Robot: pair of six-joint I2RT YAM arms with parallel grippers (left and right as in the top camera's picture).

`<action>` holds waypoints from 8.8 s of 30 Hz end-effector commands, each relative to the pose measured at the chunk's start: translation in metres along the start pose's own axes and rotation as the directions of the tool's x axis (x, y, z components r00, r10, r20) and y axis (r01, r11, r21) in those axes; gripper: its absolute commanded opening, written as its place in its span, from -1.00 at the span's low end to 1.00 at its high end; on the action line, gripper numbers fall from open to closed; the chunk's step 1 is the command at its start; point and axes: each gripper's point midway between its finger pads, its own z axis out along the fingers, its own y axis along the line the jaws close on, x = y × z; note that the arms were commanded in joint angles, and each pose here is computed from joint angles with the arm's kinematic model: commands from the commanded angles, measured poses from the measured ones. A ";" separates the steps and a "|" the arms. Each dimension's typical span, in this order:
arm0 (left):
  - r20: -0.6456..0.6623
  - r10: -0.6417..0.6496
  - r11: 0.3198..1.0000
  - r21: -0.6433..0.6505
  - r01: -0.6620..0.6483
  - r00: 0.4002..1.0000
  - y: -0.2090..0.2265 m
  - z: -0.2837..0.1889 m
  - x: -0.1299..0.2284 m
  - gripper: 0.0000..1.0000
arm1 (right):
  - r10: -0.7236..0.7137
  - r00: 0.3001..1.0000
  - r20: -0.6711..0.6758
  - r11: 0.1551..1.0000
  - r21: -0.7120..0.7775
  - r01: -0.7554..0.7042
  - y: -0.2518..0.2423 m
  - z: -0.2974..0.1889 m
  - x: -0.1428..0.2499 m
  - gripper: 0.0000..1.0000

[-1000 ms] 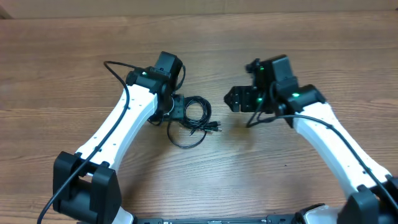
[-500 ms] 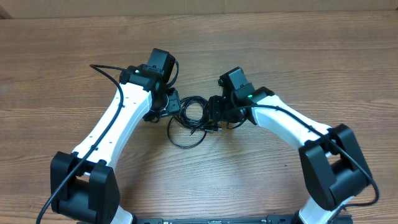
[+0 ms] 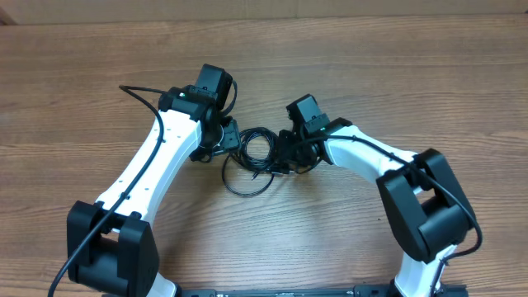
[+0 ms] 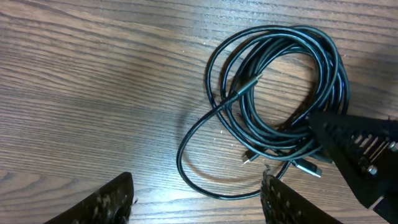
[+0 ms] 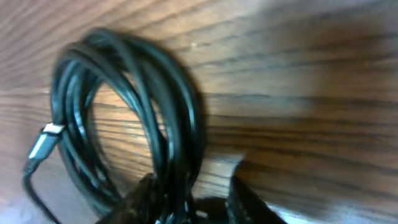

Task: Untangle cables

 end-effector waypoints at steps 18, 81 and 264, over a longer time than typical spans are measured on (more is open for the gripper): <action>0.013 0.109 0.973 0.204 -0.110 0.994 -0.038 -0.008 -0.005 0.29 | -0.291 0.942 0.167 0.951 -0.055 0.303 0.045 -0.101 -0.021 -0.92; 0.190 0.509 0.803 0.245 -0.543 0.840 -0.150 -0.014 -0.032 -0.92 | -0.069 0.972 0.224 0.995 0.091 0.050 -0.053 -0.198 -0.037 0.20; 0.257 0.456 0.869 0.077 -0.489 0.852 -0.144 -0.114 -0.034 -0.91 | -0.367 0.927 0.075 0.826 -0.432 0.361 0.015 -0.224 -0.025 0.55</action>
